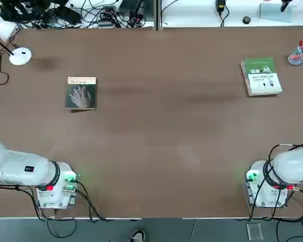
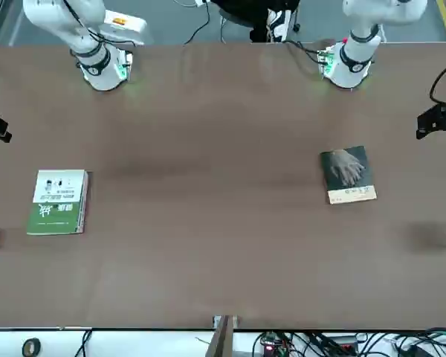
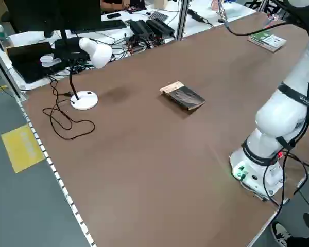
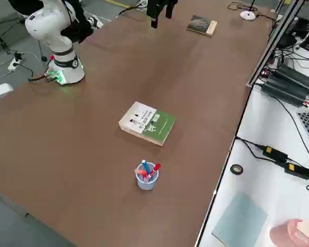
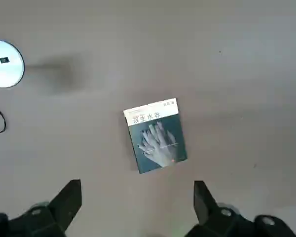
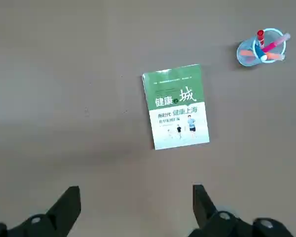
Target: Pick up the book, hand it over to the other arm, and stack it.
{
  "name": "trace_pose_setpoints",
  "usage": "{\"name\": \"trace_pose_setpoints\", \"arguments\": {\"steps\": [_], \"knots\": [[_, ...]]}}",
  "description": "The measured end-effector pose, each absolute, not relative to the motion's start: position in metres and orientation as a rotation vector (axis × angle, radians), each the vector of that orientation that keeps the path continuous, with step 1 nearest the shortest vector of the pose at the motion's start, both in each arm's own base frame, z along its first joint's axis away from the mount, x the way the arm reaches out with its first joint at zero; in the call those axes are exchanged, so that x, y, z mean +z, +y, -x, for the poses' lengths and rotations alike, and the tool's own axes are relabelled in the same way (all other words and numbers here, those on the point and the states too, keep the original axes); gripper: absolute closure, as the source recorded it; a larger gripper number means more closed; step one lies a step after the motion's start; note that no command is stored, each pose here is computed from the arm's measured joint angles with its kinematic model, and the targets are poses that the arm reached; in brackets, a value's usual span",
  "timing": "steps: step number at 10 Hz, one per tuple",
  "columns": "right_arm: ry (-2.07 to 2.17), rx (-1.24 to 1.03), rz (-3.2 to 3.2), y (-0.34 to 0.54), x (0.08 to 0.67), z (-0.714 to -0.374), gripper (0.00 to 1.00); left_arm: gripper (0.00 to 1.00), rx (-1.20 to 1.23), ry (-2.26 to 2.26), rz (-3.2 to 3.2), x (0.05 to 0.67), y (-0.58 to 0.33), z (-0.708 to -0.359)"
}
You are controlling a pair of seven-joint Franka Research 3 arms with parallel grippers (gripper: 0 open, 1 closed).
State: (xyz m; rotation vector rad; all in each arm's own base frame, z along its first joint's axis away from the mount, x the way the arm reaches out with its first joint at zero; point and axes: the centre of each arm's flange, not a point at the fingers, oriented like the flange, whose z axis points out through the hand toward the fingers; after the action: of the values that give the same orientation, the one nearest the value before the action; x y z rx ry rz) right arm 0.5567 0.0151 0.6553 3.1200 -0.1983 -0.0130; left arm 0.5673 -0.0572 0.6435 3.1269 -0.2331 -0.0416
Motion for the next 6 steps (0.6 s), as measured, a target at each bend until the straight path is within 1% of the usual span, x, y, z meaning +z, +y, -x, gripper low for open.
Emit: {"name": "trace_pose_setpoints", "arguments": {"steps": [6], "knots": [[-0.198,-0.013,-3.12,0.0151,0.6553,-0.5567,0.0,0.0,-0.041,-0.238,-3.126,0.6436,-0.0592,-0.567]]}}
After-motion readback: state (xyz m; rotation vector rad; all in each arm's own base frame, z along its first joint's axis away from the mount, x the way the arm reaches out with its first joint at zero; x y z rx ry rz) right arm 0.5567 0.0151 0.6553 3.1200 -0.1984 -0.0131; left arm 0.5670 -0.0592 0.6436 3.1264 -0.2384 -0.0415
